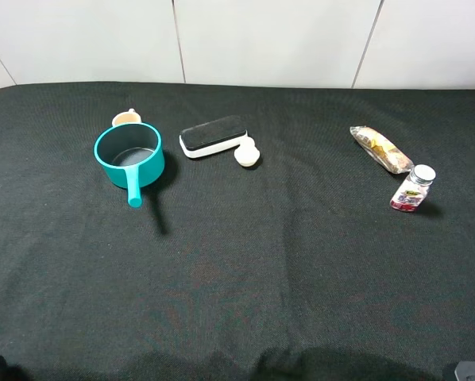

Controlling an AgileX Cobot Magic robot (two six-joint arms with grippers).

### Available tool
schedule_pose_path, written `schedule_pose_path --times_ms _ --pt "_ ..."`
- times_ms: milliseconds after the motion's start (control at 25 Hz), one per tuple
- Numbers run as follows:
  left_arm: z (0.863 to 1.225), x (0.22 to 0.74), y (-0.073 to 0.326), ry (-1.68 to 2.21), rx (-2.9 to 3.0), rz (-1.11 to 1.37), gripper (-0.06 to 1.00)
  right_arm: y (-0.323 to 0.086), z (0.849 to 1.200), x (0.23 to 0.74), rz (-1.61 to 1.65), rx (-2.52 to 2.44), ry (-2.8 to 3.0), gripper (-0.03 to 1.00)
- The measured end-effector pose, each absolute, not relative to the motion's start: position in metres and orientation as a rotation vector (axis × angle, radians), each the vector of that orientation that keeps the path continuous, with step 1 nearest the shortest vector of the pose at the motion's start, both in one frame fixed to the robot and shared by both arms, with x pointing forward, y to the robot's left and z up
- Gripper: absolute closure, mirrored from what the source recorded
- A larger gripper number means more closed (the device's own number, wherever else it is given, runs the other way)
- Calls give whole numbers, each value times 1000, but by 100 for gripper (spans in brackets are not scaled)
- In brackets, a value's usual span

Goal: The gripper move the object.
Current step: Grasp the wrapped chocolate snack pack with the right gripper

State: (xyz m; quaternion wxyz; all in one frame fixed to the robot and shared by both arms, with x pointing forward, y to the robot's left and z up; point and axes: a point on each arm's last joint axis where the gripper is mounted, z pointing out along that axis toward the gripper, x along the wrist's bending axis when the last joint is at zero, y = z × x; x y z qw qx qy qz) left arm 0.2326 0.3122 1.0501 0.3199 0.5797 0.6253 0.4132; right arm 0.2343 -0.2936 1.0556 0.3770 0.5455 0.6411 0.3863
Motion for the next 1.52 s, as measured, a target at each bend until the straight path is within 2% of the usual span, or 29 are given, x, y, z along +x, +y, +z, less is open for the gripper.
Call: schedule_pose_path --times_ms 560,920,1520 --pt "1050 233 312 1643 1524 1086 -5 -295 1057 248 931 1455 1673 27" --pt "1050 233 312 1643 1523 1086 -5 -294 1080 328 747 1587 1854 27" --pt "1050 233 312 1643 1523 1087 -5 -295 1081 466 440 1672 2087 27"
